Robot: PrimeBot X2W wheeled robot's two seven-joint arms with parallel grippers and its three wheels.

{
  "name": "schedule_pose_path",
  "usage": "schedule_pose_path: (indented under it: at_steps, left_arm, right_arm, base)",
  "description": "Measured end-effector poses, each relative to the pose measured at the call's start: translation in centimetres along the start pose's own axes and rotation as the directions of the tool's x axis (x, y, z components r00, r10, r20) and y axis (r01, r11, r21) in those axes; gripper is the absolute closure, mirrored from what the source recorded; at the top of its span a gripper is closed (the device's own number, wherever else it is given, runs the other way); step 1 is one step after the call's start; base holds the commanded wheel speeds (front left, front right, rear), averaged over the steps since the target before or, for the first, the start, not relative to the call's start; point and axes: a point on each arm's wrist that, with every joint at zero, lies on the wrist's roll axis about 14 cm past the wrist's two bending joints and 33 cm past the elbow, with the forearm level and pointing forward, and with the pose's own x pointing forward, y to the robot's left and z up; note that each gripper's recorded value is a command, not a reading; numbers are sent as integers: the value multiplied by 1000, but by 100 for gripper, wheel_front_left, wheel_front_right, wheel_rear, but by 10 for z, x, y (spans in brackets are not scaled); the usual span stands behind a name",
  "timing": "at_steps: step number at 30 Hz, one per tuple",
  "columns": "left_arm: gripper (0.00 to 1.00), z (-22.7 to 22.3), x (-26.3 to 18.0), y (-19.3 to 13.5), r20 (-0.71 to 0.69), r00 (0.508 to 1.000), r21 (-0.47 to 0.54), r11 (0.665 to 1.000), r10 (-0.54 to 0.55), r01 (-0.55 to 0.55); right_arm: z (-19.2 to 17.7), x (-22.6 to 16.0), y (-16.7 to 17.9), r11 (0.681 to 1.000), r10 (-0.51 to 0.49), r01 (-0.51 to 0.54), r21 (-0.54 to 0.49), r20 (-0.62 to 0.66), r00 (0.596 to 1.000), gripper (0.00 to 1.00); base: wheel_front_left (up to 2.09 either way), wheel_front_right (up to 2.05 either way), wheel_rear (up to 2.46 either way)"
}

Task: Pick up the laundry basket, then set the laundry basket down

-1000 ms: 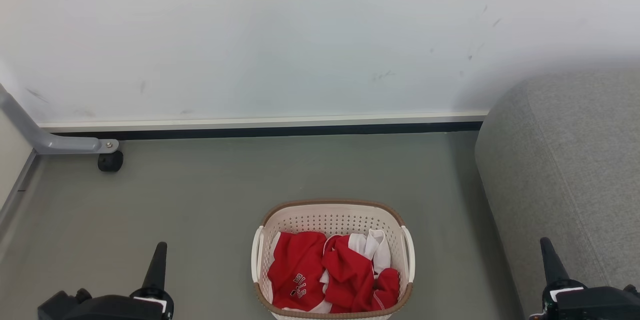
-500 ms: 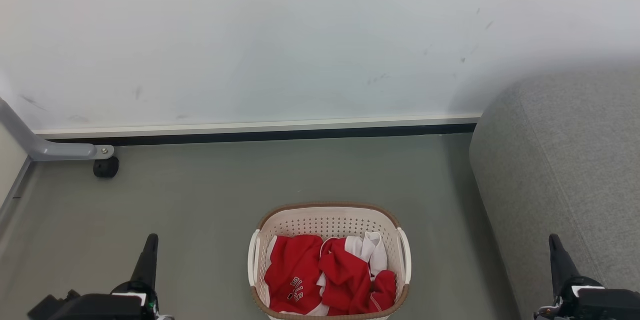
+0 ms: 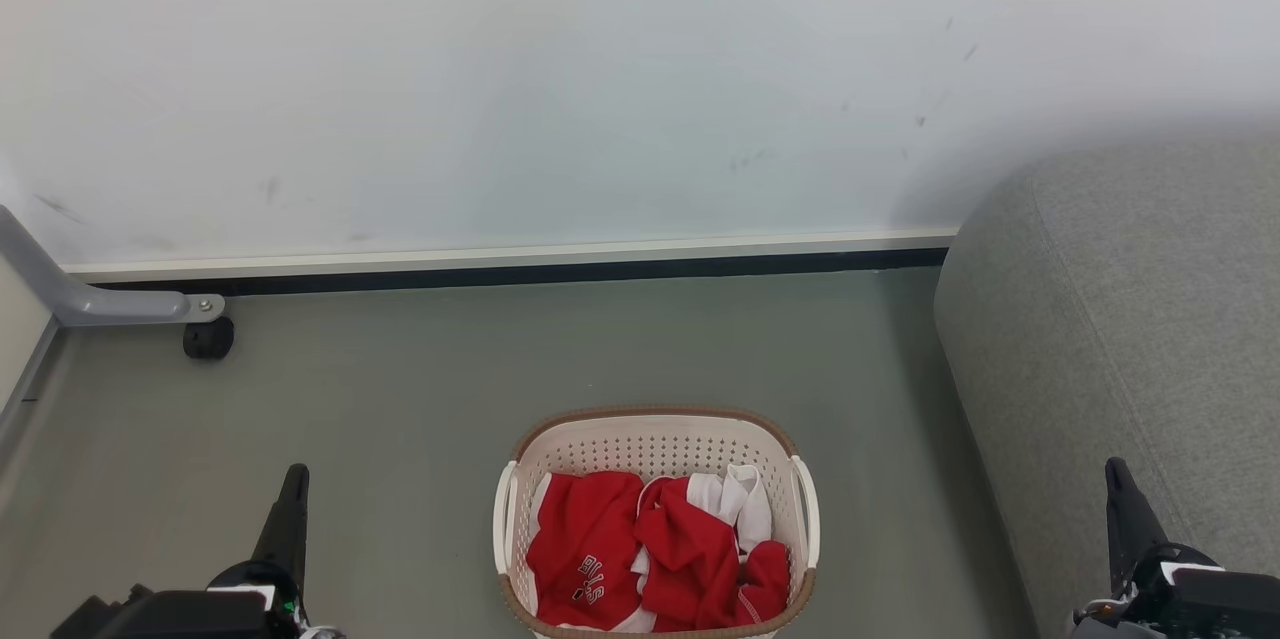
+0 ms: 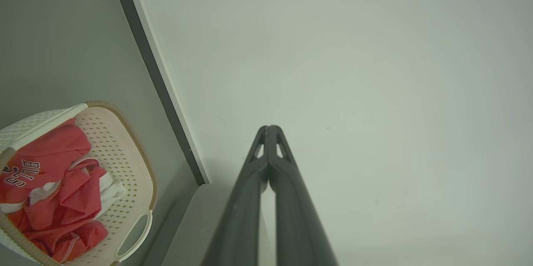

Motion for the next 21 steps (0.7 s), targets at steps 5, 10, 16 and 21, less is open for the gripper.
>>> schedule_pose_path:
  at_steps: [5, 10, 16, 21]
  left_arm:
    - [100, 0, 0, 0, 0, 1000, -1, 1000, 0, 0]
    - [100, 0, 0, 0, 0, 1000, -1, 1000, 0, 0]
    - [100, 0, 0, 0, 0, 1000, -1, 1000, 0, 0]
    - [100, 0, 0, 0, 0, 1000, -1, 1000, 0, 0]
  right_arm:
    - [0, 0, 0, 1000, 0, 0, 0, 0, 1000, 100]
    - [0, 0, 0, 1000, 0, 0, 0, 0, 1000, 100]
    - [0, 0, 0, 1000, 0, 0, 0, 0, 1000, 100]
    - [0, 0, 0, 1000, 0, 0, 0, 0, 1000, 100]
  base:
    - [0, 0, 0]
    - [0, 0, 0]
    - [0, 0, 0]
    - [0, 0, 0]
